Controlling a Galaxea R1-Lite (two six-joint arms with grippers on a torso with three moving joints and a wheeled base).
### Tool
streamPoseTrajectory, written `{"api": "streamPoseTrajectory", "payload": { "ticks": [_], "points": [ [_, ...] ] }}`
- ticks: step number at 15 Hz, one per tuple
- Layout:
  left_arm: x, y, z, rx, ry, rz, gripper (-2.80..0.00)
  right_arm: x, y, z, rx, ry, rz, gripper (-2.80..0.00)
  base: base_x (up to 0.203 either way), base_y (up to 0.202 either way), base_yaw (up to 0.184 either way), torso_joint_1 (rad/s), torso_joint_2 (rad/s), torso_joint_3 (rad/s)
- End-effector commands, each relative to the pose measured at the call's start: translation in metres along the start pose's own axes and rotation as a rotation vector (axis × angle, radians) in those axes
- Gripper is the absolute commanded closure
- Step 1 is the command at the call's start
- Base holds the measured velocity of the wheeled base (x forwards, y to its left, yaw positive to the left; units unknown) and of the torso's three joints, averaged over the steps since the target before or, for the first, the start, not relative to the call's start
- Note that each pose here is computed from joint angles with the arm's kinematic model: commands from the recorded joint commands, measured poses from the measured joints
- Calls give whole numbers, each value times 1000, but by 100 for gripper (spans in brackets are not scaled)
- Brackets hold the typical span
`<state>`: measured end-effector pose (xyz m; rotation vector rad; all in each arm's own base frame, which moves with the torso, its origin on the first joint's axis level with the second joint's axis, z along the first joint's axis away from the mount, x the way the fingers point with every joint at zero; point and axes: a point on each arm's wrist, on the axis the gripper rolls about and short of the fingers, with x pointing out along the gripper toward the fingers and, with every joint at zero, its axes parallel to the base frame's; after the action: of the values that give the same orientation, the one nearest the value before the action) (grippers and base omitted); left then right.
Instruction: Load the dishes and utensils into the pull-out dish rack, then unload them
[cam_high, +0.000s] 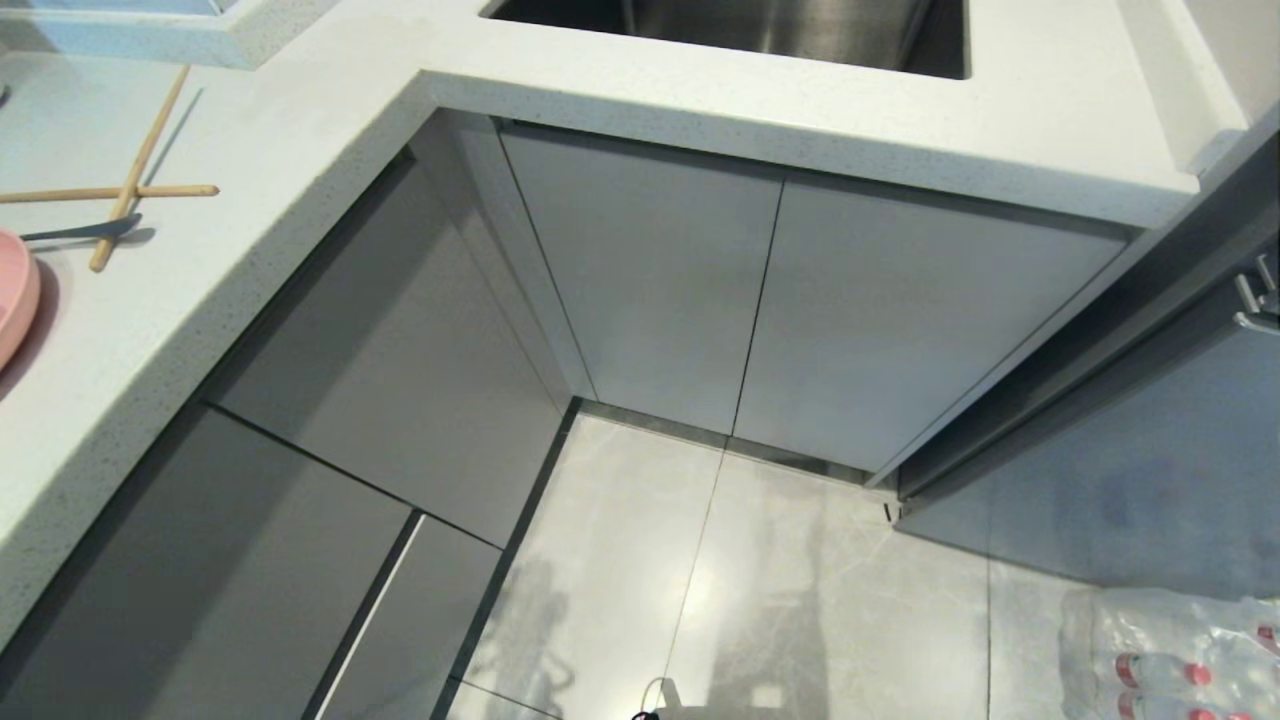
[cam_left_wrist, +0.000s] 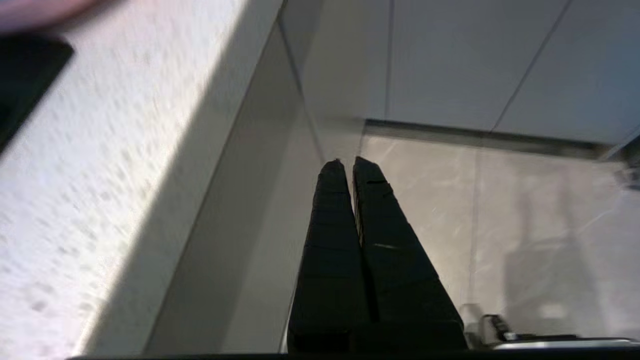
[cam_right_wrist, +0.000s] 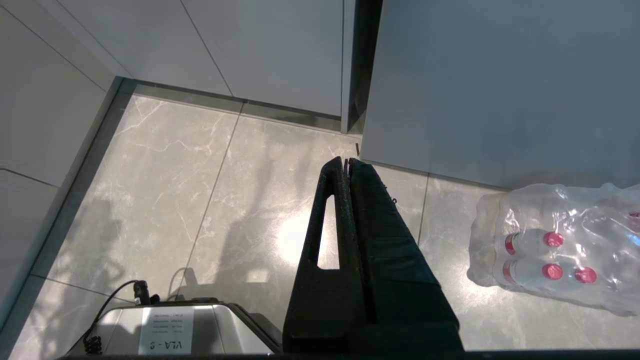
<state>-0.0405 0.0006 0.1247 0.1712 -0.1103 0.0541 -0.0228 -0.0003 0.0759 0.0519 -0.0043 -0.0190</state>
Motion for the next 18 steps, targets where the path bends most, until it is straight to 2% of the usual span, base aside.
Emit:
{"api": "streamPoseTrajectory", "payload": {
  "ticks": [1,2,3,4,5,6,8,14,18],
  "points": [
    [8,-5,-29,11,28,31,0,0,0,0,0,0,0,0,0,0,0,0,0,0],
    [12,-6,-38,2,19,40,0,0,0,0,0,0,1,0,0,0,0,0,0,0],
    [13,-8,-43,-61,36,-12,0,0,0,0,0,0,0,0,0,0,0,0,0,0],
    [12,-10,-49,-91,104,-57,0,0,0,0,0,-1,1,0,0,0,0,0,0,0],
    [11,-11,-52,-103,133,-75,0,0,0,0,0,0,0,0,0,0,0,0,0,0],
    [12,-11,-50,-117,105,-77,0,0,0,0,0,0,-1,0,0,0,0,0,0,0],
    [12,-10,-50,-160,108,-58,0,0,0,0,0,-1,-1,0,0,0,0,0,0,0],
    [12,-10,-50,-162,107,-54,0,0,0,0,0,0,0,0,0,0,0,0,0,0],
    [12,-10,-50,-159,106,-62,0,0,0,0,0,0,0,0,0,0,0,1,2,132]
  ]
}}
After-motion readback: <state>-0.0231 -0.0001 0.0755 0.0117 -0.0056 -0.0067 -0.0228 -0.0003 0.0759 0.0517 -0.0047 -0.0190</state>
